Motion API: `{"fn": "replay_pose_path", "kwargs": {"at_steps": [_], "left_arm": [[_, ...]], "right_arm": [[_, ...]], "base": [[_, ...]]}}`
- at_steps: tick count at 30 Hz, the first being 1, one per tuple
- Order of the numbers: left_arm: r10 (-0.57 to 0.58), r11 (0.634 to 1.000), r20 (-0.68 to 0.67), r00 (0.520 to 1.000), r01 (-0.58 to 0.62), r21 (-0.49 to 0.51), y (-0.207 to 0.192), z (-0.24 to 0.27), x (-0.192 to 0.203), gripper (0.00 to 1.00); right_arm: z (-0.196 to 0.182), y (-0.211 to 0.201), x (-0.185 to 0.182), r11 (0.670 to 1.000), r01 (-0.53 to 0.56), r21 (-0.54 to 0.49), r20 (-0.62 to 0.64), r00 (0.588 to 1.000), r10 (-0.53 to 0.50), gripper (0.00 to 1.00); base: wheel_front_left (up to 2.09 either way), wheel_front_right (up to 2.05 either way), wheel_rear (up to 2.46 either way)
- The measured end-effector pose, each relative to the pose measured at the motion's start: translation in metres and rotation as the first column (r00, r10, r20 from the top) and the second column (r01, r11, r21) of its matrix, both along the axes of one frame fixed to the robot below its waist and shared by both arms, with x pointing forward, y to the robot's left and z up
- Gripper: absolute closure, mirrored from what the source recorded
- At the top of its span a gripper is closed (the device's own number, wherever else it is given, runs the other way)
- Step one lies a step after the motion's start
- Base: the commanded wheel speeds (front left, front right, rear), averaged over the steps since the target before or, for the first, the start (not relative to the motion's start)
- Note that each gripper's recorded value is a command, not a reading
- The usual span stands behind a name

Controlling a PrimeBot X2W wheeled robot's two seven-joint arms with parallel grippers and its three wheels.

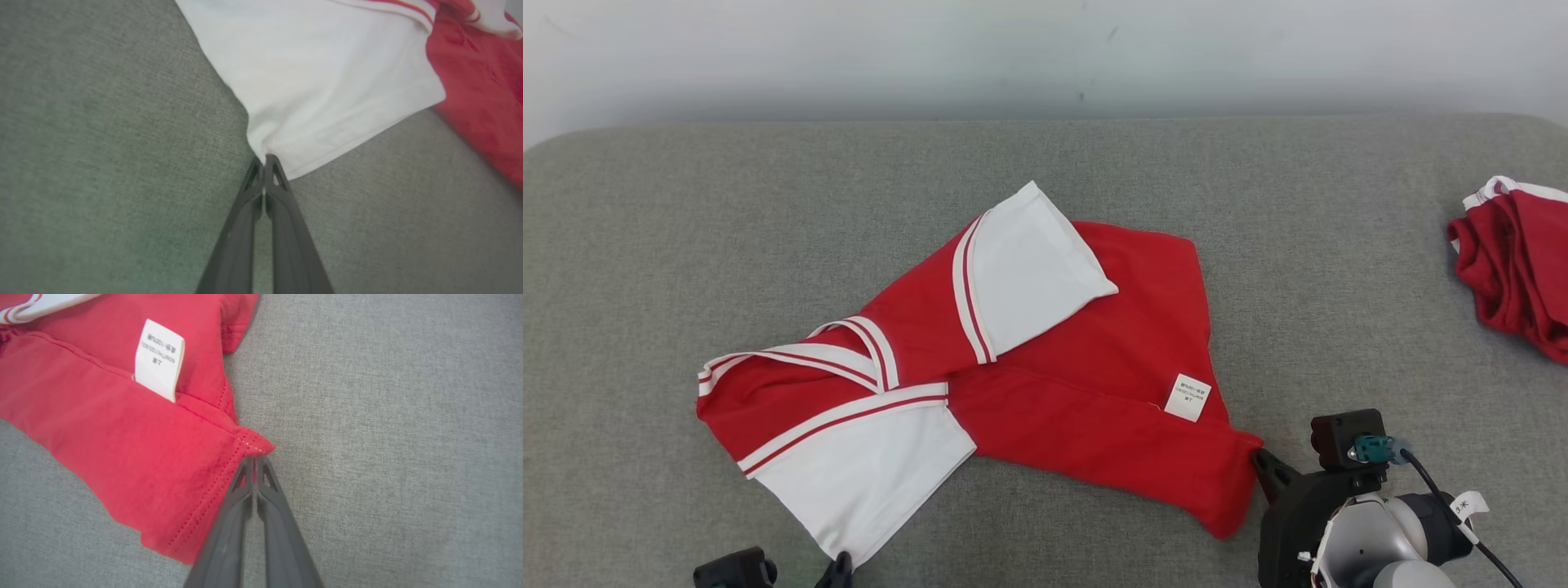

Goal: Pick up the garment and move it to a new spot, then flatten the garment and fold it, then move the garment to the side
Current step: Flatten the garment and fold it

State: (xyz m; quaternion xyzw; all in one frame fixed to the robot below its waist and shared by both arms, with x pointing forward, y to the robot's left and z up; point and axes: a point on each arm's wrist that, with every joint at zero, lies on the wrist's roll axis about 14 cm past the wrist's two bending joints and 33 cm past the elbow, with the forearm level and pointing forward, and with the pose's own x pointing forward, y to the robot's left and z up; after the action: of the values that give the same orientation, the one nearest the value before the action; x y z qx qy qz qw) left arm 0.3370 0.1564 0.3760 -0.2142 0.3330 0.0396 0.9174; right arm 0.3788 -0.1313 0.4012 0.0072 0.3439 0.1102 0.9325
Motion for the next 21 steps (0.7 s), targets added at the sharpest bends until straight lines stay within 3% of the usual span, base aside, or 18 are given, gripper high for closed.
{"fn": "replay_pose_path", "kwargs": {"at_steps": [13, 21], "left_arm": [[0.038, 0.999, 0.06, 0.997, -0.039, 0.023, 0.014, 0.009, 0.008, 1.0], [0.149, 0.989, 0.25, 0.957, -0.143, -0.041, 0.032, 0.047, 0.032, 1.0]], "right_arm": [[0.021, -0.01, 0.007, 0.999, 0.016, -0.047, 0.11, 0.994, -0.011, 1.0], [0.061, -0.026, 0.028, 0.996, 0.07, -0.062, 0.286, 0.957, -0.049, 1.0]], "base": [[0.0, 0.0, 0.0], [0.0, 0.0, 0.0]]}}
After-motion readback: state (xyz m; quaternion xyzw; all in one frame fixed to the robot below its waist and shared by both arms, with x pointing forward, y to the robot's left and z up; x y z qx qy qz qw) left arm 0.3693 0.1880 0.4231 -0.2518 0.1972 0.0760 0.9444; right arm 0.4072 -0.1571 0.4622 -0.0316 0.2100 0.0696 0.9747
